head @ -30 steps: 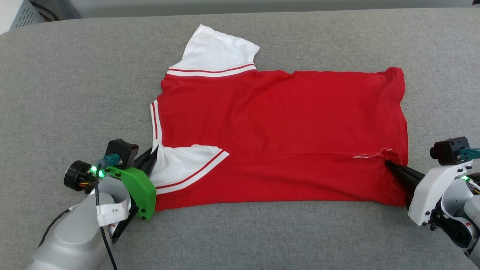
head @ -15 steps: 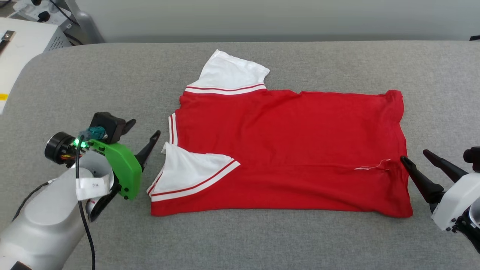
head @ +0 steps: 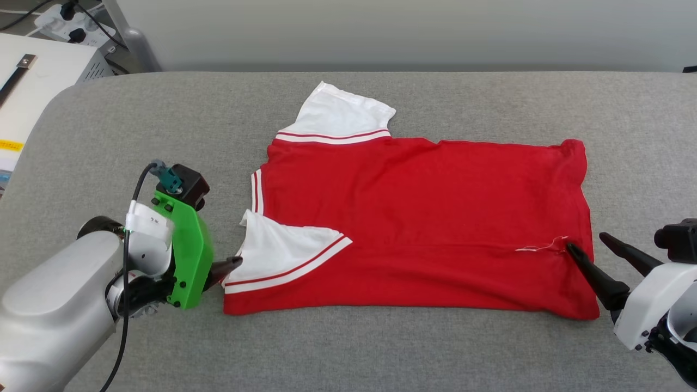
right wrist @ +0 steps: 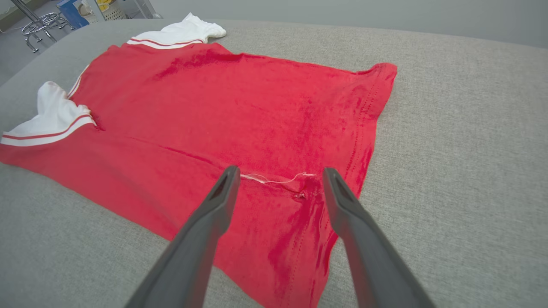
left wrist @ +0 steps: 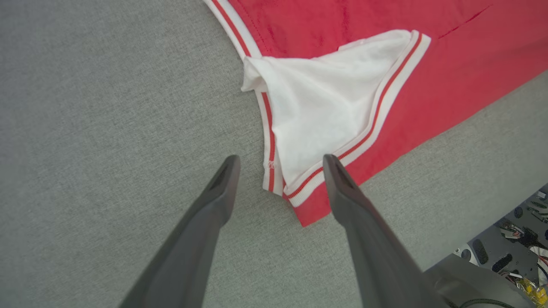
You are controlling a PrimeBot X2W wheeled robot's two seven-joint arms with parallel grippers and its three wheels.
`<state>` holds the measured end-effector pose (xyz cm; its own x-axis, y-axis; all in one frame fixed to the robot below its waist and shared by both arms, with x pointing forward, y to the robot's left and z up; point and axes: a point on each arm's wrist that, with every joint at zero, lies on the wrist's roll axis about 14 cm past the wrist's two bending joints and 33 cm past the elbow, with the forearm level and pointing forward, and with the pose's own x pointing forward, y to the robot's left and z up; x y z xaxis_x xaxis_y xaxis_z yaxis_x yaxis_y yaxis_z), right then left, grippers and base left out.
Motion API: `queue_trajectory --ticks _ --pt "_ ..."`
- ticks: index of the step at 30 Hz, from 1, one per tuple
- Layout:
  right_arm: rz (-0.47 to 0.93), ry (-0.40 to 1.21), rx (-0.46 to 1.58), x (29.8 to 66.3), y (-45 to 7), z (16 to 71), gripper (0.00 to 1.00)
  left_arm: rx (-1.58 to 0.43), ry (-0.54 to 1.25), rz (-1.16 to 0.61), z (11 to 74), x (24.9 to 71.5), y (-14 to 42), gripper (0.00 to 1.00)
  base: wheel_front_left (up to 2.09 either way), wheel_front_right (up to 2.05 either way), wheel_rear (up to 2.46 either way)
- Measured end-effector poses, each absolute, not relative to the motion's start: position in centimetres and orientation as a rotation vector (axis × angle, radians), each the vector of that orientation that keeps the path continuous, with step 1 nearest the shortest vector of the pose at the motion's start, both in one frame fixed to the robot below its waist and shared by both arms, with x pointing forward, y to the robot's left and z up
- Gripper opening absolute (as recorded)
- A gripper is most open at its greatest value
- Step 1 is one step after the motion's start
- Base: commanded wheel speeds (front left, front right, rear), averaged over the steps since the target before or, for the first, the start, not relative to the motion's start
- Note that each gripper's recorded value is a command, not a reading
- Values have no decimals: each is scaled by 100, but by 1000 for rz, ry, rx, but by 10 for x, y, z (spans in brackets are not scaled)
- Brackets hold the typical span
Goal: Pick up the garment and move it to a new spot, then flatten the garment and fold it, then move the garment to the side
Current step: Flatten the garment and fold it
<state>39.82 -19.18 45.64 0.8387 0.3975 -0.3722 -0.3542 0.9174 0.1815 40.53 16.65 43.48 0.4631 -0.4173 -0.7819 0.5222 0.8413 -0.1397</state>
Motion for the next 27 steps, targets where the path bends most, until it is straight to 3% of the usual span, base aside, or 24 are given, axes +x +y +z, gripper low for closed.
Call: queue_trajectory --ticks 12,19,20,21,27 --pt "378 462 112 396 -190 447 100 96 1139 -557 375 387 166 100 0 0 0" --pt "359 486 115 395 -195 440 100 98 1178 -546 357 387 166 100 0 0 0" --pt "357 486 113 395 -196 440 100 101 1180 -547 356 386 166 27 0 0 0" --pt "358 485 107 396 -196 441 100 102 1180 -546 356 386 166 0 0 0 0" --pt "363 395 -2 414 -207 476 100 104 1093 -578 367 390 156 0 0 0 0"
